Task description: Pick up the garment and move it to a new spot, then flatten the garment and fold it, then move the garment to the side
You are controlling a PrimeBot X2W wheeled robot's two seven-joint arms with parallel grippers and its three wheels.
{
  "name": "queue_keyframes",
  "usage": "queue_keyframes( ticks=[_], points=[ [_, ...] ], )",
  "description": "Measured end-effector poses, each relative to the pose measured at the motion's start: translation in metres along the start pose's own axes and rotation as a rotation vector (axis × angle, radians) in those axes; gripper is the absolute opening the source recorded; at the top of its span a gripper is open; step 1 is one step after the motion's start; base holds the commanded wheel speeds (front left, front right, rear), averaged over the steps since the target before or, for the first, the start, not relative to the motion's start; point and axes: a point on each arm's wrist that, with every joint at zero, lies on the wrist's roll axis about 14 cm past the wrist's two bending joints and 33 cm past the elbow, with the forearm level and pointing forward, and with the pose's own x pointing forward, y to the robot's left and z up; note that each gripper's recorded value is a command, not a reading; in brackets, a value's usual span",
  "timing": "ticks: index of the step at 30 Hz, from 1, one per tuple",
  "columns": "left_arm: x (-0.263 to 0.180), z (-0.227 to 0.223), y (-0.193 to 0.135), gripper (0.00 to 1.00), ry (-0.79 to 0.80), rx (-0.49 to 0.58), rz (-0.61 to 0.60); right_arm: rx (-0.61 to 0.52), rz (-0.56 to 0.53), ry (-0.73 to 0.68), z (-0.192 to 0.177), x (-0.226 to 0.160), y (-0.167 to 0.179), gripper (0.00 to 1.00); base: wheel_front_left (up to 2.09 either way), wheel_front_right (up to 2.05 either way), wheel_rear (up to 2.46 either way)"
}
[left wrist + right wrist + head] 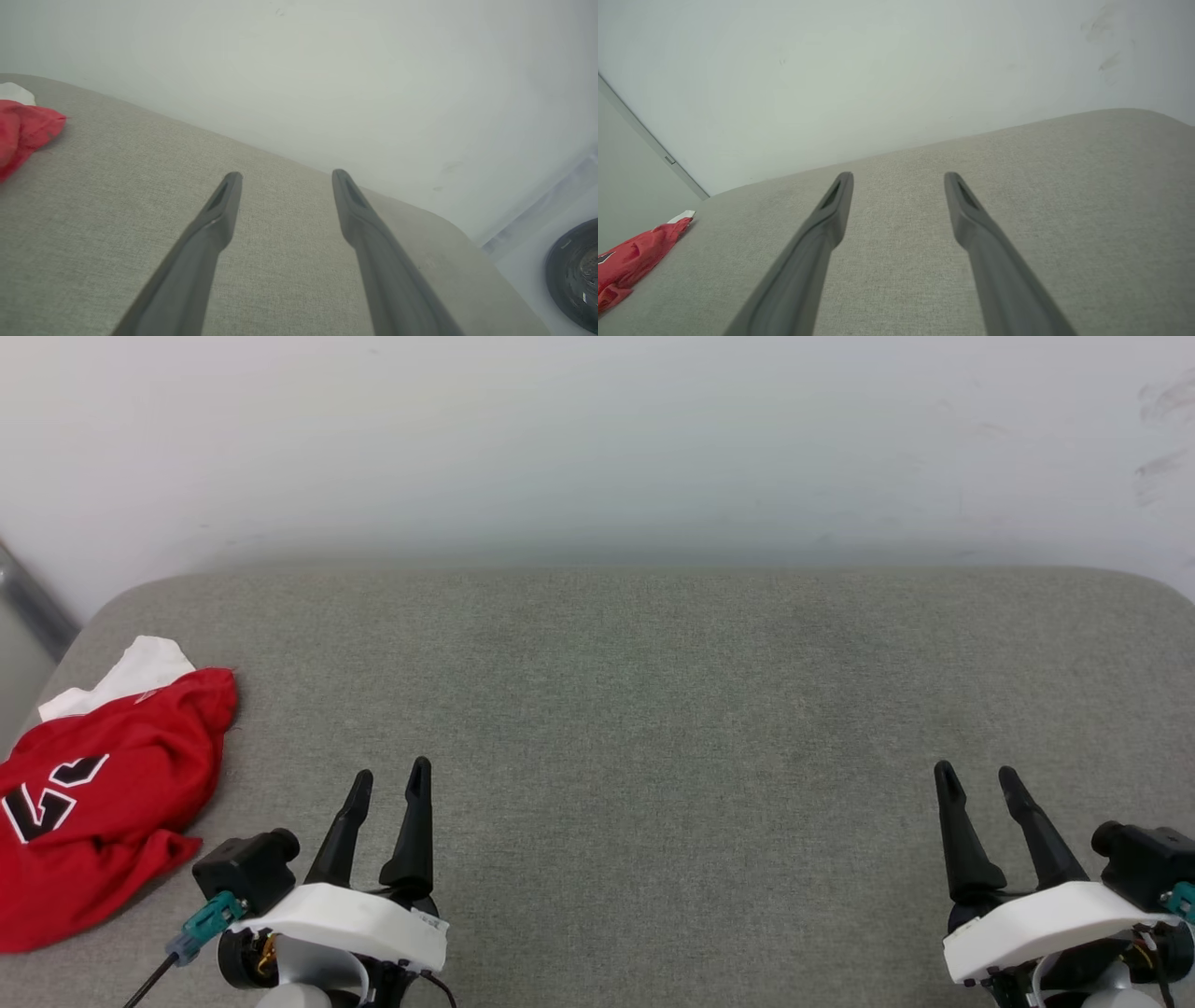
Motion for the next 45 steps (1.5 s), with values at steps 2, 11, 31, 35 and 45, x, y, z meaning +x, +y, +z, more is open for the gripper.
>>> queue_keyframes(
  ticks=[2, 11, 31, 35, 45],
  points=[
    [0.000, -0.001, 0.001, 1.00, 0.000, 0.019, 0.003, -0.027, 0.002, 0.001, 0.000, 0.000, 0.000, 1.00, 0.00, 0.00, 0.00],
    [0.000, -0.004, -0.002, 1.00, 0.005, 0.122, -0.009, -0.117, 0.009, 0.004, 0.001, 0.000, 0.002, 1.00, 0.00, 0.00, 0.00],
    [0.002, -0.006, -0.008, 1.00, -0.004, 0.311, -0.036, -0.256, 0.005, -0.007, 0.006, -0.001, -0.001, 1.00, 0.00, 0.00, 0.00],
    [0.001, -0.006, -0.009, 1.00, -0.006, 0.346, -0.039, -0.278, 0.004, -0.010, 0.007, -0.001, -0.001, 1.00, 0.00, 0.00, 0.00],
    [0.002, -0.006, -0.010, 1.00, -0.015, 0.416, -0.045, -0.308, 0.005, -0.016, 0.006, -0.001, -0.002, 1.00, 0.00, 0.00, 0.00]
  ],
)
